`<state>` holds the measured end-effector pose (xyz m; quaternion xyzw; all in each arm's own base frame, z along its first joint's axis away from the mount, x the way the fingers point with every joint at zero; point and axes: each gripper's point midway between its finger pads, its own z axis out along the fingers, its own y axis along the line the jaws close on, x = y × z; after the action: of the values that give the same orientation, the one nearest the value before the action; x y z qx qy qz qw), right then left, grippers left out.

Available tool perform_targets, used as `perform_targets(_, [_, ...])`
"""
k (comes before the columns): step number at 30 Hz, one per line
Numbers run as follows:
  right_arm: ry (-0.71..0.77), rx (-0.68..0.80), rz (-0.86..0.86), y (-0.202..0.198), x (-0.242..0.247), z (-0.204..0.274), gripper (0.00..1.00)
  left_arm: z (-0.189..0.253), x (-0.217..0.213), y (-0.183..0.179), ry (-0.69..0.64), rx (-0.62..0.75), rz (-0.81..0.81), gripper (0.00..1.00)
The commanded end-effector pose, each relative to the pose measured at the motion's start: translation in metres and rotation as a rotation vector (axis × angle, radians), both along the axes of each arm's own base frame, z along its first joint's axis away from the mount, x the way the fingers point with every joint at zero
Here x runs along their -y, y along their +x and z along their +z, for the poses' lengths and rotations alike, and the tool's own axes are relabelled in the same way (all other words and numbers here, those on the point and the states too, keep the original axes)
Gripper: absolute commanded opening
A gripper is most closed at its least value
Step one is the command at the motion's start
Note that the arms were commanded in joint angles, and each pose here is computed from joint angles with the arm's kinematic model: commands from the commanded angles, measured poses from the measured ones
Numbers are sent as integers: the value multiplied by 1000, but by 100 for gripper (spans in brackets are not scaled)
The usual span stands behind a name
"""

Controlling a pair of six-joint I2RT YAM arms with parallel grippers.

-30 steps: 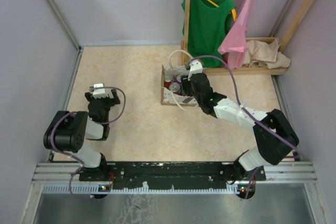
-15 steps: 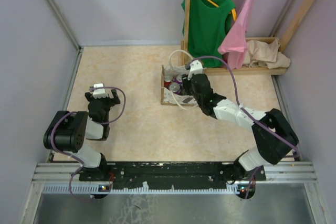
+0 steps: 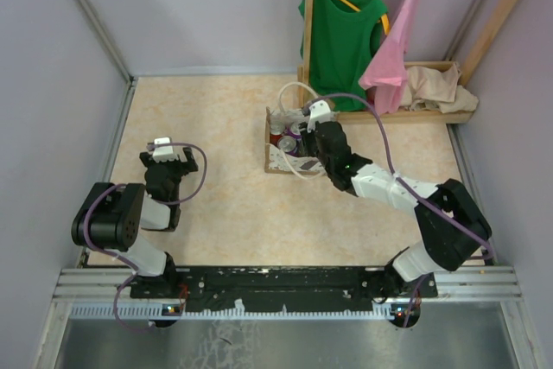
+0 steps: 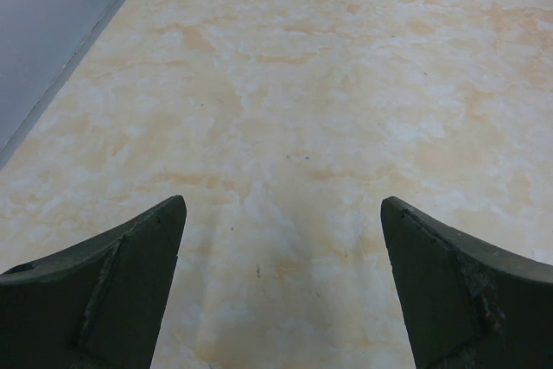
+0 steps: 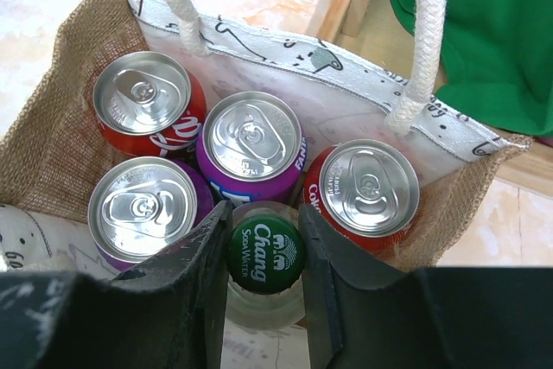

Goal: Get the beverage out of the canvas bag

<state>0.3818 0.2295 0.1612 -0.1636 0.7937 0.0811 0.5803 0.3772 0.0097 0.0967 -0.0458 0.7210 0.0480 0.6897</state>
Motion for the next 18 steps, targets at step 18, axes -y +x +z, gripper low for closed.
perform_targets(18, [157,437,27,29,-24,197,0,0,-1,-1,5,4,3,100])
